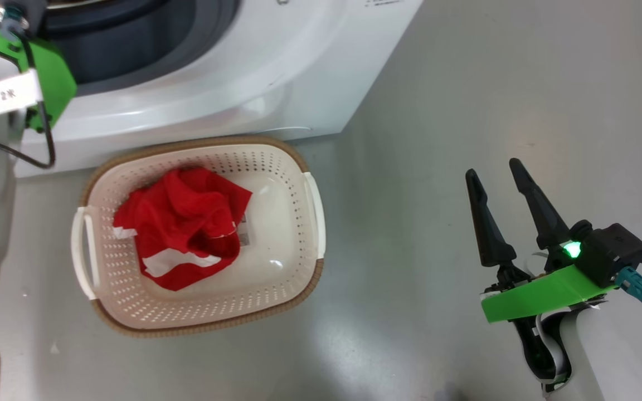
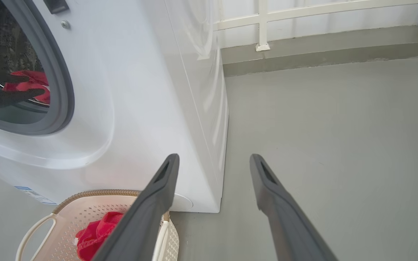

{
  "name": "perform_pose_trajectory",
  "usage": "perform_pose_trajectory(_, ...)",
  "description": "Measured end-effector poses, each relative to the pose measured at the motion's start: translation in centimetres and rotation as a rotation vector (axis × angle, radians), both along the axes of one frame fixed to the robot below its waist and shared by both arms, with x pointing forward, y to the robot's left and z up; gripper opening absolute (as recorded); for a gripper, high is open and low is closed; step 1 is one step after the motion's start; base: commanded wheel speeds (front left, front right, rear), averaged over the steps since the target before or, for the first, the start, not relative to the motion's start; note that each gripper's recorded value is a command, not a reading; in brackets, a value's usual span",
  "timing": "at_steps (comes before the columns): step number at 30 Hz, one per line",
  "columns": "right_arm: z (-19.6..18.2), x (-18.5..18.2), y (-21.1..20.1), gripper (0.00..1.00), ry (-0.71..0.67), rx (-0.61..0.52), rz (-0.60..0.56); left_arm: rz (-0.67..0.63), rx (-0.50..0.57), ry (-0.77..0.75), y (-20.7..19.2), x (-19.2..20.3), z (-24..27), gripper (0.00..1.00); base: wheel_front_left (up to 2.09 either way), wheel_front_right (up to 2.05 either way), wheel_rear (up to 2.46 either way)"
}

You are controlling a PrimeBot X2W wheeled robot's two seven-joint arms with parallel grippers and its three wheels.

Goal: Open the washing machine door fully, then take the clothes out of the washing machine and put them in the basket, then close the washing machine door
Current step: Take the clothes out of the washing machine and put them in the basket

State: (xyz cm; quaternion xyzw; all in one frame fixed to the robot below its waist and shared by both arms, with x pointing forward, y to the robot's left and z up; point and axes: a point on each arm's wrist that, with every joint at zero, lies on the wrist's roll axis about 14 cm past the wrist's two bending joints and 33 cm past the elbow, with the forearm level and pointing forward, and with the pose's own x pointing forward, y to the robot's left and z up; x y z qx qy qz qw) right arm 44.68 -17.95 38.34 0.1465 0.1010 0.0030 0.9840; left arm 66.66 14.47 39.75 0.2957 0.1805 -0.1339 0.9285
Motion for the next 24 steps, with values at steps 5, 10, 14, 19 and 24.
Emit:
perform_pose_trajectory(5, -0.1, -0.1, -0.4, 1.00, 0.005, -0.002, -0.011, 0.019, 0.023, 0.023, 0.1, 0.5, -1.0, 1.00, 0.00, 0.00, 0.00)
perform_pose_trajectory(10, -0.3, -0.4, -0.8, 1.00, 0.014, -0.007, -0.020, 0.032, 0.042, 0.042, 0.2, 0.9, -1.7, 1.00, 0.00, 0.00, 0.00)
perform_pose_trajectory(14, -0.4, -0.6, -1.1, 1.00, 0.019, -0.007, -0.027, 0.046, 0.060, 0.052, 0.7, 1.3, -2.2, 1.00, 0.00, 0.00, 0.00)
perform_pose_trajectory(19, -0.4, -0.8, -1.4, 1.00, 0.023, -0.012, -0.034, 0.059, 0.079, 0.059, 1.6, 1.6, -2.5, 0.64, 0.00, 0.00, 0.00)
perform_pose_trajectory(24, -0.3, -0.8, -1.4, 1.00, 0.021, -0.013, -0.036, 0.062, 0.091, 0.060, 2.2, 1.6, -2.4, 0.00, 0.00, 0.00, 0.00)
